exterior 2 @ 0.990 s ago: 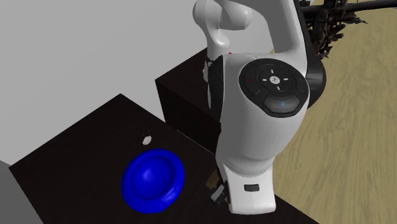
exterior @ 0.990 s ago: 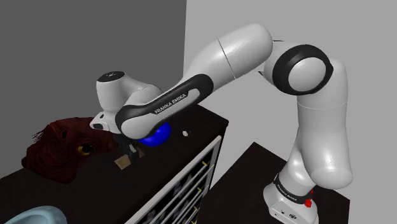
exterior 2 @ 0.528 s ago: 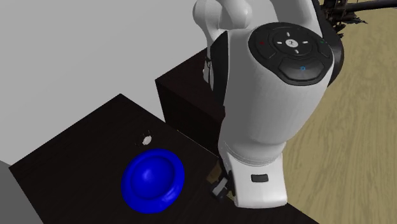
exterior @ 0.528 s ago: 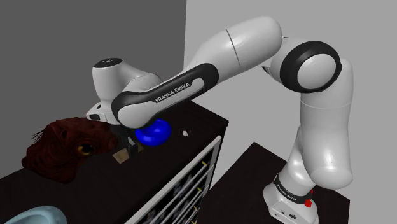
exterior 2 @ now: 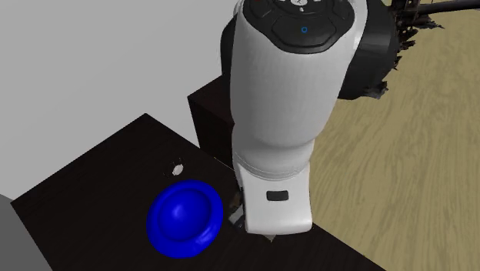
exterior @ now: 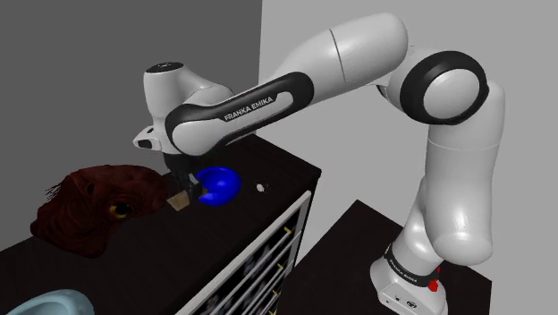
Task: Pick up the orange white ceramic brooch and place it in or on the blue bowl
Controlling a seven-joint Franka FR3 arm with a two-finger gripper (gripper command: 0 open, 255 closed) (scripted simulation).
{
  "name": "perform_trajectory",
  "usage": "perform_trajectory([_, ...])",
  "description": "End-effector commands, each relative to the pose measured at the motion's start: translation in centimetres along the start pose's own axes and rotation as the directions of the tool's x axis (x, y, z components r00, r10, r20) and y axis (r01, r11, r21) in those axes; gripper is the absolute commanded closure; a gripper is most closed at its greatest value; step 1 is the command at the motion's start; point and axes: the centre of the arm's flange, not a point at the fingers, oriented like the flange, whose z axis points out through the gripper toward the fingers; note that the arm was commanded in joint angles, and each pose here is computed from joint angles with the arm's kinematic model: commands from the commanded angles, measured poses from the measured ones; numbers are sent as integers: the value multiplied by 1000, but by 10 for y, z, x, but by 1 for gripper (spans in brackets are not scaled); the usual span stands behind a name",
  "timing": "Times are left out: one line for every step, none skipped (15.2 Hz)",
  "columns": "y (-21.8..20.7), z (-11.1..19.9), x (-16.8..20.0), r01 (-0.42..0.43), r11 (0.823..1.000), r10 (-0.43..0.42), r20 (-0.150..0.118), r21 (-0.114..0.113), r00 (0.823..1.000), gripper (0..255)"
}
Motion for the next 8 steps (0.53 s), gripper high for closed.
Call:
perform_trajectory([15,0,-19,1,1000,-1,0,0,1000,255])
perform_trajectory([22,-1,-30,1,1000,-1,0,0,1000,255])
perform_trajectory([30,-1,-41,1,1000,-1,0,0,1000,255])
perform_trajectory([37,-2,-52,1,1000,-1,0,0,1000,255])
perform_trajectory([44,-2,-63,1,1000,-1,0,0,1000,255])
perform_trajectory([51,-2,-75,1,1000,-1,0,0,1000,255])
perform_trajectory([58,-3,-86,1,1000,-1,0,0,1000,255])
perform_trajectory([65,-3,-97,1,1000,-1,0,0,1000,255])
